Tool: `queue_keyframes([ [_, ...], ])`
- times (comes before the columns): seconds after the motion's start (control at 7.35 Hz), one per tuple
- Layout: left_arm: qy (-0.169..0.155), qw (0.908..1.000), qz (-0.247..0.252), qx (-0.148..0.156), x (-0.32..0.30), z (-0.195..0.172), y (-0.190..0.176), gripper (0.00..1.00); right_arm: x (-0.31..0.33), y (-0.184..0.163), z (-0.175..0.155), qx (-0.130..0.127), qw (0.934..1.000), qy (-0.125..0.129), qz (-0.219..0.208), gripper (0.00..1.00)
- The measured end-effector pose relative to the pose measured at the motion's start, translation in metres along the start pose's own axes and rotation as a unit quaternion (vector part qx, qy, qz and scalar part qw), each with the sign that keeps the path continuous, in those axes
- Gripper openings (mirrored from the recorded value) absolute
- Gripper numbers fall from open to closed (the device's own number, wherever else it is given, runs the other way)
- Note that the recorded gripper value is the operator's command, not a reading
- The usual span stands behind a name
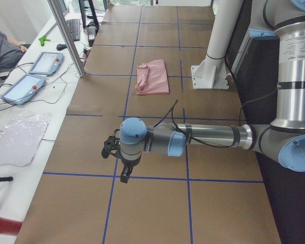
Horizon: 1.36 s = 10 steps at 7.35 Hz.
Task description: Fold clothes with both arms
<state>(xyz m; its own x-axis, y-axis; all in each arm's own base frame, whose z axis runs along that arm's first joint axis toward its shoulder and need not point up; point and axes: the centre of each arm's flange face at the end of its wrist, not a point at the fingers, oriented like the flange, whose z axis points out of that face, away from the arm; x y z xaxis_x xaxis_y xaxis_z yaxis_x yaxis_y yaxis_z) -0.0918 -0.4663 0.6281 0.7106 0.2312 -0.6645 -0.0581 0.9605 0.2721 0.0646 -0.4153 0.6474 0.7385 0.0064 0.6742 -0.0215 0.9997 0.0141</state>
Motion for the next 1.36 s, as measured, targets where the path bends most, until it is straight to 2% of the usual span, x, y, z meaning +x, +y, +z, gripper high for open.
queue_keyframes([
  [1.36,0.002,1.0,0.0,0.0,0.0002,0.0005,0.0017,1.0,-0.0031,-0.0017,-0.0013,0.004,1.0,-0.002,-0.007,1.0],
])
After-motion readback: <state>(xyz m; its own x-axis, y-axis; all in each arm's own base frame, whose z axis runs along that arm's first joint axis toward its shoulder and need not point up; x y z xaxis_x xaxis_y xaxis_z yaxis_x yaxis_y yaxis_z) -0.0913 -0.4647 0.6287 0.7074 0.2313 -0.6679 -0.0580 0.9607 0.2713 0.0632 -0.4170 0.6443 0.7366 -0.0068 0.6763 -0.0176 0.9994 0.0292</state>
